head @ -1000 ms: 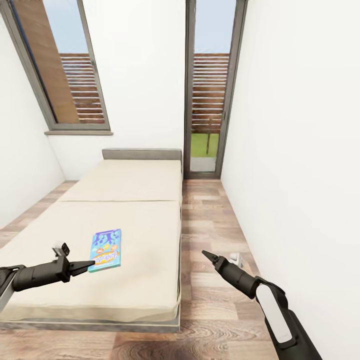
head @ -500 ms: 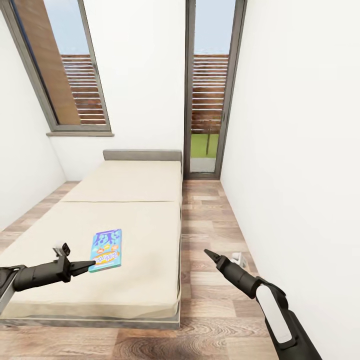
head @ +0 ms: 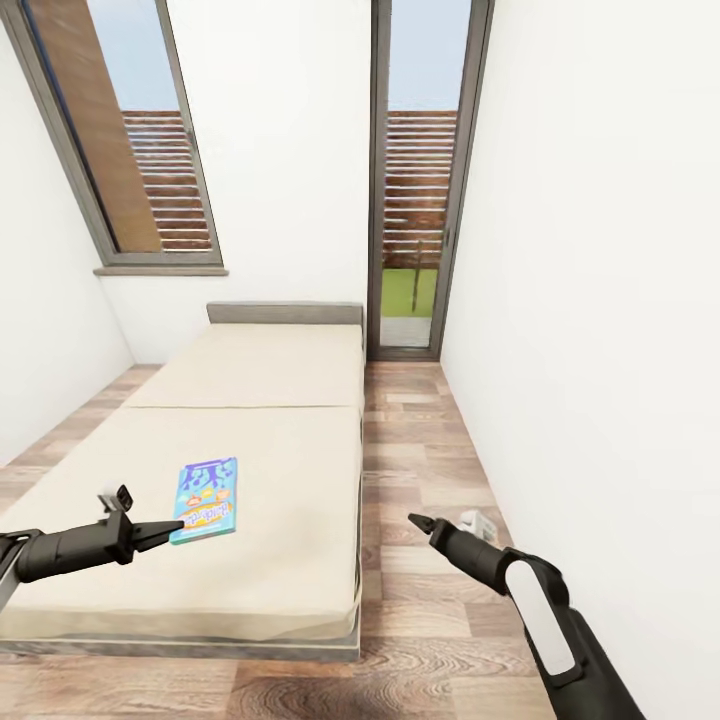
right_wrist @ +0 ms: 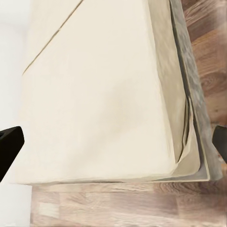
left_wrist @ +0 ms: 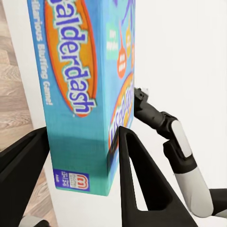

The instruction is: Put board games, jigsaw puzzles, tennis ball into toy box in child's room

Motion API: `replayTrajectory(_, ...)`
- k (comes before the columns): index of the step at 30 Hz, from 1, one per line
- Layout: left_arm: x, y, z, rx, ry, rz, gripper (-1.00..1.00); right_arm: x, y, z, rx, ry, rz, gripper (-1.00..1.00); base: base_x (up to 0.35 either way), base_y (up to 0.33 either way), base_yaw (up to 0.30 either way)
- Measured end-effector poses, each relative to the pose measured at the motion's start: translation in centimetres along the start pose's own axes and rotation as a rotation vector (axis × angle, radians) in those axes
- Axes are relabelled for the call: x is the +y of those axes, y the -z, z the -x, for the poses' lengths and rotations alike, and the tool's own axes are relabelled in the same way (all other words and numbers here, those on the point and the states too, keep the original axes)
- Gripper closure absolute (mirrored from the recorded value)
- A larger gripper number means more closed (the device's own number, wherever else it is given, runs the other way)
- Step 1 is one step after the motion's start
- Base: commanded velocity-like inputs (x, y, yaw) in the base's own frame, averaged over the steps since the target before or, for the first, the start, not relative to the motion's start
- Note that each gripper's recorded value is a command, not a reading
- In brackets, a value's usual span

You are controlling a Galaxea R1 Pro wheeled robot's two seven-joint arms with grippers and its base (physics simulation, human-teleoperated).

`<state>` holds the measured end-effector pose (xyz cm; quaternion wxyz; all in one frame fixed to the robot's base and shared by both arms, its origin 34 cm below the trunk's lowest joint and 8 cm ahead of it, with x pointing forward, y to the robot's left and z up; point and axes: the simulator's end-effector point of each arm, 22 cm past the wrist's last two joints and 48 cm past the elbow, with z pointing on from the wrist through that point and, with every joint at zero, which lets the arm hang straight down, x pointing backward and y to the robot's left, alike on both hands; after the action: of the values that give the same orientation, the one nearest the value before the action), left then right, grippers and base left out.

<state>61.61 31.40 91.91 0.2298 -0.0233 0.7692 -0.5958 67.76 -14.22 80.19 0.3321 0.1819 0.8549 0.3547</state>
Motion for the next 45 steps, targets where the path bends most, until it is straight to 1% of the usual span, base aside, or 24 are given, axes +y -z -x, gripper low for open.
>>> replayTrajectory(1,-0.1,0.1,0.0,0.0,0.0,0.001,1.0,-0.2,0.0,0.0,0.004,0.013,-0.021,-1.0,0.0,0.0,0.0)
replayTrajectory(2,-0.2,0.1,0.1,0.001,-0.001,0.003,1.0,-0.6,-0.1,0.0,0.009,0.035,-0.057,-1.0,0.0,0.0,0.0)
replayTrajectory(5,-0.6,0.3,0.2,0.003,0.0,0.006,1.0,-1.1,0.1,0.2,0.014,0.063,-0.111,-1.0,0.0,0.0,0.0)
replayTrajectory(9,-1.1,0.7,0.5,-0.001,-0.003,0.011,1.0,-1.5,0.5,0.6,0.015,0.084,-0.153,-1.0,0.0,0.0,0.0)
replayTrajectory(13,-1.6,1.3,0.9,-0.004,-0.009,0.023,1.0,-1.3,0.9,0.9,0.013,0.09,-0.166,-1.0,0.0,0.0,0.0)
replayTrajectory(16,-1.9,1.7,1.1,-0.004,-0.014,0.028,1.0,-1.7,1.2,1.1,0.012,0.093,-0.2,-1.0,0.0,0.0,0.0)
replayTrajectory(18,-2.2,1.8,1.2,-0.004,-0.017,0.031,1.0,-2.6,1.6,1.3,0.011,0.093,-0.252,-1.0,0.0,0.0,0.0)
replayTrajectory(22,-2.6,1.9,1.3,-0.001,-0.023,0.034,1.0,-3.6,2.3,1.5,0.009,0.09,-0.326,-1.0,0.0,0.0,0.0)
replayTrajectory(25,-2.6,2.0,1.1,0.011,-0.025,0.049,1.0,-3.6,2.6,1.7,0.009,0.089,-0.342,-1.0,0.0,0.0,0.0)
replayTrajectory(30,-1.5,2.0,0.7,0.036,-0.025,0.125,1.0,-3.5,3.1,1.9,0.008,0.092,-0.357,-1.0,0.0,0.0,0.0)
replayTrajectory(37,-1.0,2.1,0.7,0.041,-0.025,0.186,1.0,-2.9,3.7,2.3,0.007,0.09,-0.357,-1.0,0.0,0.0,0.0)
replayTrajectory(39,-0.9,2.2,0.7,0.042,-0.025,0.199,1.0,-2.6,3.8,2.3,0.007,0.089,-0.354,-1.0,0.0,0.0,0.0)
replayTrajectory(45,-1.5,2.4,0.9,0.041,-0.025,0.205,1.0,-2.0,4.2,2.5,0.007,0.088,-0.35,-1.0,0.0,0.0,0.0)
